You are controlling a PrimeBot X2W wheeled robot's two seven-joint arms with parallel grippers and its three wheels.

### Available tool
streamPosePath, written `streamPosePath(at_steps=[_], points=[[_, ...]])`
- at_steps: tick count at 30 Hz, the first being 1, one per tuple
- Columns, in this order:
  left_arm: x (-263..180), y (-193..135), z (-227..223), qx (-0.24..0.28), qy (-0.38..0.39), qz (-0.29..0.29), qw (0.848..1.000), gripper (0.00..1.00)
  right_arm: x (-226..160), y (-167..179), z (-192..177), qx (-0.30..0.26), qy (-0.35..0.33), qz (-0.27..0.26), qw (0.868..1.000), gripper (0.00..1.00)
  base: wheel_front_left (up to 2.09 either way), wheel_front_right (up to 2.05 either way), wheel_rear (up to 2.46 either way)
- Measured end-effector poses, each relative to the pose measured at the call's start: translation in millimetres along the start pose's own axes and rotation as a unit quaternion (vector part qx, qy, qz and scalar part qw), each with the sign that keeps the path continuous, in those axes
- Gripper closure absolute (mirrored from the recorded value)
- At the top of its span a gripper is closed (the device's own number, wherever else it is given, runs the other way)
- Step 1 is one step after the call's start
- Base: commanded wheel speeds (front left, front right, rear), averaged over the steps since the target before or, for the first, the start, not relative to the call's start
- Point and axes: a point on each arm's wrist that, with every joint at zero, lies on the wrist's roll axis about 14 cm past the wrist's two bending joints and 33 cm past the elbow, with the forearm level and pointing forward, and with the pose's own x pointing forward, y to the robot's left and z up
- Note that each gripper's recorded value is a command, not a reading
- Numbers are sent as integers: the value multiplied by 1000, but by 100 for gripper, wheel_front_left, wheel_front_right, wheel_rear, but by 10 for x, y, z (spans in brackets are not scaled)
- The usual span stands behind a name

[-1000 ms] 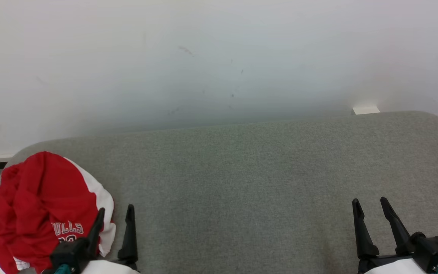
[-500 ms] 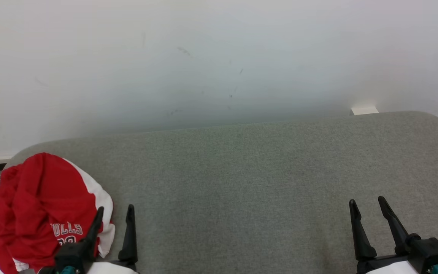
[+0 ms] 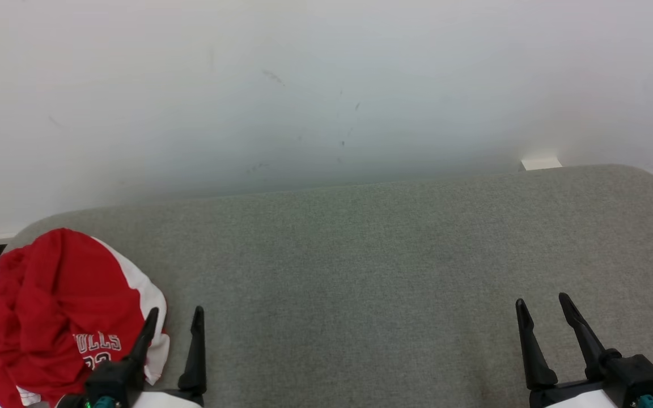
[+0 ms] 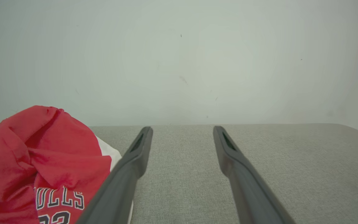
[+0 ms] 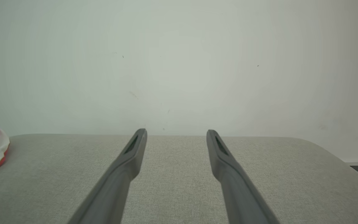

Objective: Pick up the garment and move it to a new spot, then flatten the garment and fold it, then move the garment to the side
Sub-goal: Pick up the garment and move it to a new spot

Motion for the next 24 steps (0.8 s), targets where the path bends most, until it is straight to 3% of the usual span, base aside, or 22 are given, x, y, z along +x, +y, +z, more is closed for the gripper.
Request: streamPosePath(at_steps=[24], points=[[-21,36,-62,-12,10,6,1000,0,14,12,-14,14,1,0,1000,0,0,0,0]])
